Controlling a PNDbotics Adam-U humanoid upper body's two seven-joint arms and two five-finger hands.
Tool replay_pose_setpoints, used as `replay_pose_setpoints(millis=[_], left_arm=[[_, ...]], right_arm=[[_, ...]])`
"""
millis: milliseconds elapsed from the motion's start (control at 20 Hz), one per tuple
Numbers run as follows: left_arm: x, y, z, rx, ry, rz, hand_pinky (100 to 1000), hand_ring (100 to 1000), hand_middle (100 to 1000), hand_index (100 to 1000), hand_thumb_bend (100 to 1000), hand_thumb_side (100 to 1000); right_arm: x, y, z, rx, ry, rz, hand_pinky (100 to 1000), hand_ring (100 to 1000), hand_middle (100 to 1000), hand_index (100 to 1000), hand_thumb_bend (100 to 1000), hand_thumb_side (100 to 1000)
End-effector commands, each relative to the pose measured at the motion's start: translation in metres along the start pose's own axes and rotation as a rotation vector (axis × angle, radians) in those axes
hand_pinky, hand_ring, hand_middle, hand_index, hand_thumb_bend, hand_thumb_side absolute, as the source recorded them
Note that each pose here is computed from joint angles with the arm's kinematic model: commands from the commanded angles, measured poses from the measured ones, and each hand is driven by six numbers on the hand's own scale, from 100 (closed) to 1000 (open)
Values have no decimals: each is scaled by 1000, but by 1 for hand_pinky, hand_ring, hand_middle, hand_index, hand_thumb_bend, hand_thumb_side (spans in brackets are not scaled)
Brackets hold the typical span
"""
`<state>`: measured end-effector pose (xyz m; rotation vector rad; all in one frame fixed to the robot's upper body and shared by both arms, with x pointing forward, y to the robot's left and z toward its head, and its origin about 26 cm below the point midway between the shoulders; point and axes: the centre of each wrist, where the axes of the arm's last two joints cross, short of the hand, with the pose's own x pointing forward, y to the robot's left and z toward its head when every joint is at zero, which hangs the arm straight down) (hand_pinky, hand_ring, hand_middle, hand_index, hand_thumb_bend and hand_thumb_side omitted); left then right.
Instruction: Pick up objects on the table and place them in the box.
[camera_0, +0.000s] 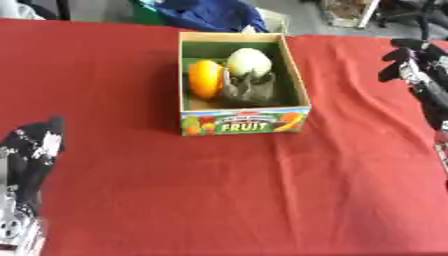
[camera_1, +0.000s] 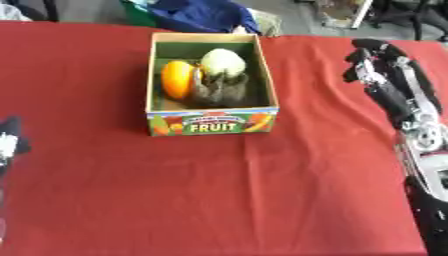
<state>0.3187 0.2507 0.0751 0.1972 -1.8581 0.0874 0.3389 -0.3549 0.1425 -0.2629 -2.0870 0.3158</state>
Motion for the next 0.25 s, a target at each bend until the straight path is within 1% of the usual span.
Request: replay_pose_setpoints(millis=[50, 250], left_arm=[[8, 5, -4, 4, -35, -10, 594, 548, 484, 607, 529, 454], [8, 5, -3, 3, -33, -10, 594, 548, 484, 607, 528, 454]], right_arm=[[9, -7, -4, -7, -30, 13, 559, 535, 593, 794, 100, 538], [8, -5, -2, -6, -24, 7, 558, 534, 593, 793, 100, 535]])
